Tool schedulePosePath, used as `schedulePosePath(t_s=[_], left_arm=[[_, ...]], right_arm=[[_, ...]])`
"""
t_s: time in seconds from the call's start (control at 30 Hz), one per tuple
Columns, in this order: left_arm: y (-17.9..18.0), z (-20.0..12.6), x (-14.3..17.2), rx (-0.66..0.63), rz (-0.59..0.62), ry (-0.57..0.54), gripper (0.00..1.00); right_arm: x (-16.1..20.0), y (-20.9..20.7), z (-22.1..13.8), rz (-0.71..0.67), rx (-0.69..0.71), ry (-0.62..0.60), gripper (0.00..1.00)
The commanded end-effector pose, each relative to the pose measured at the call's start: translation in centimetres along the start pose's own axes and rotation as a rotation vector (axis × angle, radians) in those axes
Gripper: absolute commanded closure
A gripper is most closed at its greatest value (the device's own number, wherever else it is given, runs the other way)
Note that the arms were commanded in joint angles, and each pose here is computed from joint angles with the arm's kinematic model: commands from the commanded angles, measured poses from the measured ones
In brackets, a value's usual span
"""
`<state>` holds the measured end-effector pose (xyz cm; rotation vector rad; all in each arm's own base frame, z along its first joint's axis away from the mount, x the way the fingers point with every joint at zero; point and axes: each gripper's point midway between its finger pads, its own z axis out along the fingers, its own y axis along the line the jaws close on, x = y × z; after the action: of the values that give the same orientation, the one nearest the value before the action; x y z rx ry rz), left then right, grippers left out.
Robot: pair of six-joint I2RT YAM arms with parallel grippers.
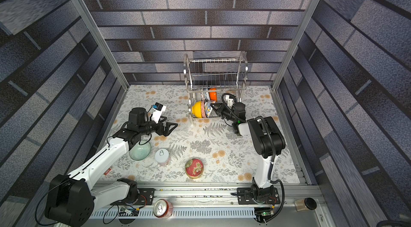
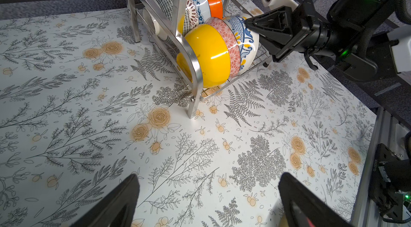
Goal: Load bowls into a dish rack
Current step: Place the bowl in the dish rack.
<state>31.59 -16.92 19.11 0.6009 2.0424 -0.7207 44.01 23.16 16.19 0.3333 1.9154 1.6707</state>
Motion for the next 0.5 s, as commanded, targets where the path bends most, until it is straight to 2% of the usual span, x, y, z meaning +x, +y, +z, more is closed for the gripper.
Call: schedulePosePath(t_s=[0.0, 0.47], left_arm=[[0.45, -0.06, -0.21, -0.016, 0.019, 0.001, 0.0], [1.21, -0.05, -0.09, -0.057, 0.009, 0.013, 0.0]], right_arm=[[-0.9, 2.34, 0.19, -0.084, -0.056, 0.001, 0.85], [-0.85, 2.72, 0.04, -0.1, -0.05, 0.005, 0.78]])
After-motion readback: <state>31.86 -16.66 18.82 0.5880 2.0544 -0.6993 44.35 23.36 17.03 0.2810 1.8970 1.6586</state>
